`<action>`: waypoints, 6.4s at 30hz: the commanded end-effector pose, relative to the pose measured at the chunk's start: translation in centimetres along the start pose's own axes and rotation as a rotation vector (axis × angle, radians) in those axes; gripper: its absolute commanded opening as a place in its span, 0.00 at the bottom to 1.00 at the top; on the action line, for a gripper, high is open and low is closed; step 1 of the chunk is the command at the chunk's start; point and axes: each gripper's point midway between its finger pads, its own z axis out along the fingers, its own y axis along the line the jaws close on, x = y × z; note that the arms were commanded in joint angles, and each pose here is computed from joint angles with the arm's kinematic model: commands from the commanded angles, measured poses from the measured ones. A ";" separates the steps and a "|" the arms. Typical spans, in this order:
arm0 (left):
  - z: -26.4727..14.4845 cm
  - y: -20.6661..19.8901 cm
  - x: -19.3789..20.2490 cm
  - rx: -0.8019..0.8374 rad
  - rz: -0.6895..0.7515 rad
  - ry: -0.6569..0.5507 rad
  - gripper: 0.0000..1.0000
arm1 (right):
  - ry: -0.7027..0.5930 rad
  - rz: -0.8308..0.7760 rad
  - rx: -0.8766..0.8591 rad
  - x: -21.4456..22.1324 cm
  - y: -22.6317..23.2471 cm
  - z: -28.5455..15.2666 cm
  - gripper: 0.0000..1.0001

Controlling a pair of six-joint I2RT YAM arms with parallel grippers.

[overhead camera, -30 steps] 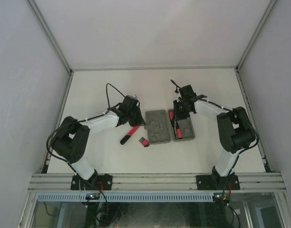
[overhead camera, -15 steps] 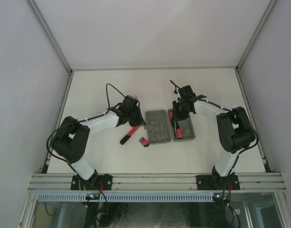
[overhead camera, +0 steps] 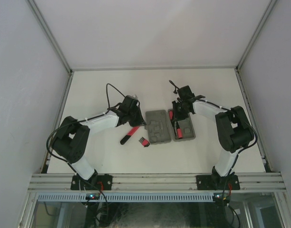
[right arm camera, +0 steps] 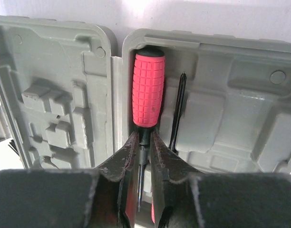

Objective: Sort the tools into containers
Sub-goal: Adjust the screwdriver in the storage box, then pick up the utility knife at the center of the board.

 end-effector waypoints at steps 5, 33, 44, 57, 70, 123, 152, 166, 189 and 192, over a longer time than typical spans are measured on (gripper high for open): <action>-0.7 -1.4 -0.1 0.050 0.026 0.001 0.00 | -0.156 0.022 0.032 -4.0 0.8 -0.1 0.13; -0.4 -0.9 0.1 0.028 0.000 0.000 0.00 | -0.147 -0.037 0.038 -2.2 1.5 -2.2 0.16; -0.3 -0.9 0.3 0.034 -0.001 0.008 0.00 | -0.107 -0.038 0.063 -1.4 1.0 -0.9 0.16; -0.2 -1.0 0.3 0.037 0.001 0.013 0.00 | -0.083 -0.037 0.085 -1.1 0.6 -0.4 0.13; -0.1 -1.2 0.3 0.042 0.007 0.018 0.00 | -0.001 -0.046 0.126 0.1 0.0 0.4 0.12; -0.7 -2.0 -4.0 0.024 0.132 -0.026 0.33 | -0.441 -0.059 0.057 -6.9 1.8 -9.5 0.35; -17.6 3.3 -12.5 -0.353 0.268 -0.595 0.64 | -0.882 0.041 -0.131 -6.8 0.4 -20.1 0.88; -19.4 6.6 -10.5 -0.253 0.149 -0.748 0.99 | -0.828 0.179 -0.040 -6.5 -3.1 -17.9 0.96; -9.3 7.8 -4.7 -0.149 0.185 -0.323 0.95 | -0.599 0.179 -0.082 -3.9 -3.5 -12.5 0.92; -8.3 7.1 -3.7 -0.107 0.221 -0.257 0.93 | -0.589 0.174 -0.094 -3.8 -3.4 -12.2 0.91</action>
